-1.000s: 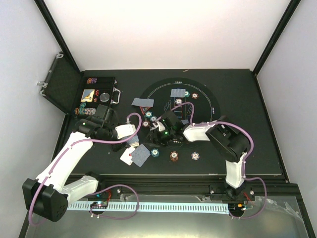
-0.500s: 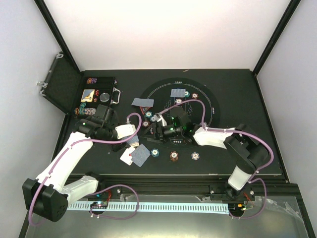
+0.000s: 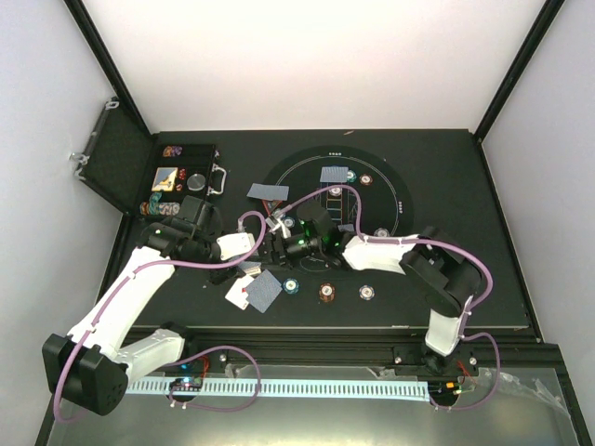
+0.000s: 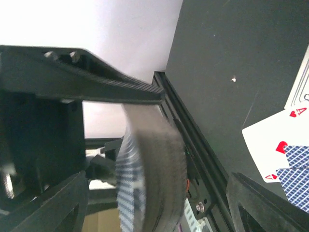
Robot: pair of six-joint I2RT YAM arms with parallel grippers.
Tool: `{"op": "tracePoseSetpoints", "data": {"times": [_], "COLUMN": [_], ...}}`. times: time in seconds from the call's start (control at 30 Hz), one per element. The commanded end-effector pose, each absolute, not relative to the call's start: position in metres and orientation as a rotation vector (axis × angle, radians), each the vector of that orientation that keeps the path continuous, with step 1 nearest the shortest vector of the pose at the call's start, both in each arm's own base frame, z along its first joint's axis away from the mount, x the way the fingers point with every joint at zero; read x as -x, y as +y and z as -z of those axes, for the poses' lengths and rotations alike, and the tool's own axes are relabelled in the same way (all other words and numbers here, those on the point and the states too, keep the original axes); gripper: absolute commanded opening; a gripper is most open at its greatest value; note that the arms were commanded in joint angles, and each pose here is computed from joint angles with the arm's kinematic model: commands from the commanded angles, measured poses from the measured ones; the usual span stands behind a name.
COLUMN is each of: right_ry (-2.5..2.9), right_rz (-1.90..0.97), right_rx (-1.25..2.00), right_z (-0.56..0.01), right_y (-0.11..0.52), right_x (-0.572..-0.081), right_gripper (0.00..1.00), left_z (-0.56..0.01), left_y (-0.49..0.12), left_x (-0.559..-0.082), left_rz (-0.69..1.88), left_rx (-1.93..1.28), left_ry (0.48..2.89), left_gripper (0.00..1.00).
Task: Distribute texas hold em gaming equipment
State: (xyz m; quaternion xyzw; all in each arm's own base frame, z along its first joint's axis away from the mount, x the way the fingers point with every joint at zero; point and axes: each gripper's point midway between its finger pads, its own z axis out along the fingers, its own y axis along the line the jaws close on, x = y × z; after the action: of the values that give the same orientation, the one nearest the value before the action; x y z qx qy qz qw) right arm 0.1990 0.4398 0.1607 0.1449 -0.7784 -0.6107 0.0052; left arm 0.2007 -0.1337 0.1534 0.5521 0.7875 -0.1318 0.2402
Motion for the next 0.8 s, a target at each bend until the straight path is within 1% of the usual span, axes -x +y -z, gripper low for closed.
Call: {"op": "tracePoseSetpoints", "data": {"times": [0.0, 0.27, 0.57, 0.67, 0.77], "right_ry": [-2.417, -2.435, -2.522, -2.53, -2.531], "right_rz": [1.915, 1.852, 1.821, 1.823, 1.842], "right_rx": [-0.445, -0.417, -0.316, -0.323, -0.319], "right_z": [-0.159, -0.137, -0.121, -0.124, -0.131], "right_y": [0.452, 0.458, 0.423, 0.42, 0.417], "right_x": [-0.203, -0.21, -0.226, -0.223, -0.222], "right_gripper": [0.79, 0.67, 0.56, 0.5, 0.4], "left_z": [-0.168, -0.17, -0.169, -0.168, -0.168], "left_y": [-0.14, -0.139, -0.138, -0.139, -0.139], "left_x": [-0.207, -0.206, -0.205, -0.205, -0.205], "left_rz": [0.378, 0.374, 0.367, 0.373, 0.376], "left_rx": [-1.501, -1.504, -1.507, -1.505, -1.502], "left_ry": [2.106, 2.099, 2.098, 2.101, 2.103], "left_gripper": [0.02, 0.02, 0.02, 0.02, 0.02]}}
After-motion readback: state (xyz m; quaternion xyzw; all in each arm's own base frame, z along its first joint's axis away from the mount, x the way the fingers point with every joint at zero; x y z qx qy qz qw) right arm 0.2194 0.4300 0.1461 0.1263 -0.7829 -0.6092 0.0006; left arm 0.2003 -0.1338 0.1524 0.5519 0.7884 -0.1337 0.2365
